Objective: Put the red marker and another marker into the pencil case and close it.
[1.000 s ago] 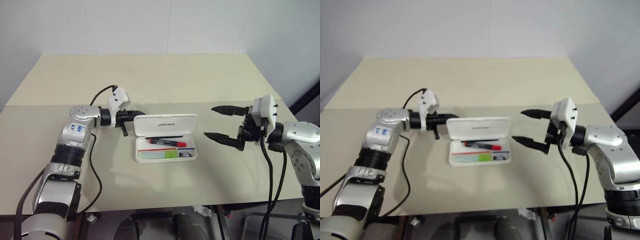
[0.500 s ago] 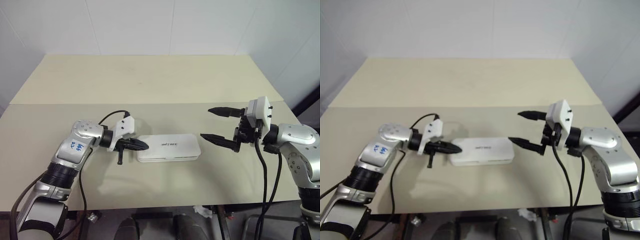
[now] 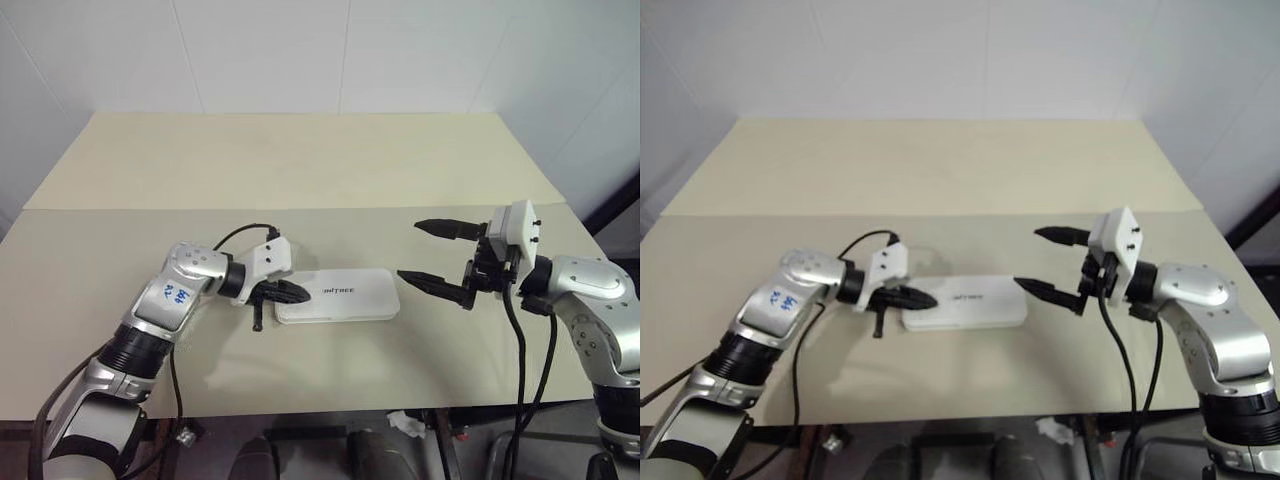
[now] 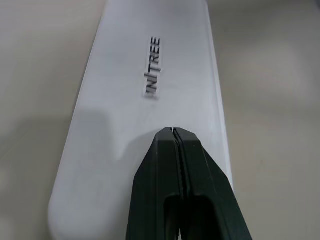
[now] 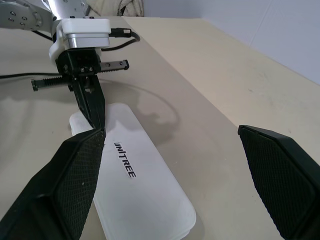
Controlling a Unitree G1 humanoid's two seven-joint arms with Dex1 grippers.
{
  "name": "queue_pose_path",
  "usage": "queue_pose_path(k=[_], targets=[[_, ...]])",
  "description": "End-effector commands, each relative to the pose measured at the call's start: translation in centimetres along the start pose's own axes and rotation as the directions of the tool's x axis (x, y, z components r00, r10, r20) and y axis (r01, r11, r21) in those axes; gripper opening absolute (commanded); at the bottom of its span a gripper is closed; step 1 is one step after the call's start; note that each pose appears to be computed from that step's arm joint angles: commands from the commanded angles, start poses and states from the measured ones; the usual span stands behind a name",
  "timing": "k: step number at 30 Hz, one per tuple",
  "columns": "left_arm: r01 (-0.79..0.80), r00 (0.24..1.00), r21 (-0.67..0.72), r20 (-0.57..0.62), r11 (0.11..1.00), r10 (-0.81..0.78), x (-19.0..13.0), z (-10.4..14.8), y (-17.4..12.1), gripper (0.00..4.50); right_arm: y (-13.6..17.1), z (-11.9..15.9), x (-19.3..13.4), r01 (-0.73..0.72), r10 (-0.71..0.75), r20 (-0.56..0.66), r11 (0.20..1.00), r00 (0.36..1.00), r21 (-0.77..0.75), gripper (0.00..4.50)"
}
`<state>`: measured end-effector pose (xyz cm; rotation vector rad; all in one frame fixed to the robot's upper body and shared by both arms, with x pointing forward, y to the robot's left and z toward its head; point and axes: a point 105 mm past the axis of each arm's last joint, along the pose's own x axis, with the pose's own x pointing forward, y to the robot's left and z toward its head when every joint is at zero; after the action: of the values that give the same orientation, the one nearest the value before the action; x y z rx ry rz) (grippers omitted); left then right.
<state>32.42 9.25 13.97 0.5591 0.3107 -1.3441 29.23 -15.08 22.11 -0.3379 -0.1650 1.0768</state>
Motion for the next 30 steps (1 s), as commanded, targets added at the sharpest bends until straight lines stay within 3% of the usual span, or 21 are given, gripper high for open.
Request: queue_pose_path(k=[1, 8, 9, 11, 15, 22, 30], targets=[[-0.064, 0.997, 0.002, 0.039, 0.998, 0.064, -0.8, 0.4, 0.9, 0.02, 0.3, 1.1, 0.0, -0.001, 0.002, 0.034, 1.0, 0.999, -0.031, 4.5], [-0.242, 0.949, -0.041, 0.199, 0.969, 0.245, -6.4, 2.5, 3.5, 0.02, -0.3, 1.0, -0.5, -0.007, 0.007, 0.012, 0.999, 1.0, -0.033, 4.5], [-0.268, 0.939, -0.047, 0.21, 0.962, 0.272, -7.5, 2.6, 3.7, 0.19, -0.4, 1.0, -0.6, -0.007, 0.007, 0.008, 0.999, 1.0, -0.035, 4.5], [-0.314, 0.921, -0.063, 0.222, 0.947, 0.321, -9.0, 2.5, 4.1, 0.65, -0.8, 1.0, -0.9, -0.005, 0.005, 0.0, 0.999, 1.0, -0.04, 4.5], [-0.385, 0.887, -0.052, 0.254, 0.922, 0.385, -12.1, 2.6, 3.9, 1.98, -1.5, 1.1, -1.1, -0.005, 0.004, -0.015, 0.999, 1.0, -0.054, 4.5], [-0.412, 0.867, -0.069, 0.277, 0.909, 0.414, -13.6, 1.7, 2.8, 4.36, -2.4, 0.7, -2.0, 0.007, -0.012, -0.049, 0.995, 0.999, -0.095, 4.5], [-0.408, 0.881, -0.058, 0.237, 0.911, 0.41, -12.7, 0.4, 2.0, 4.48, -3.7, 0.5, -3.3, 0.019, -0.029, -0.091, 0.993, 0.995, -0.115, 4.5]])
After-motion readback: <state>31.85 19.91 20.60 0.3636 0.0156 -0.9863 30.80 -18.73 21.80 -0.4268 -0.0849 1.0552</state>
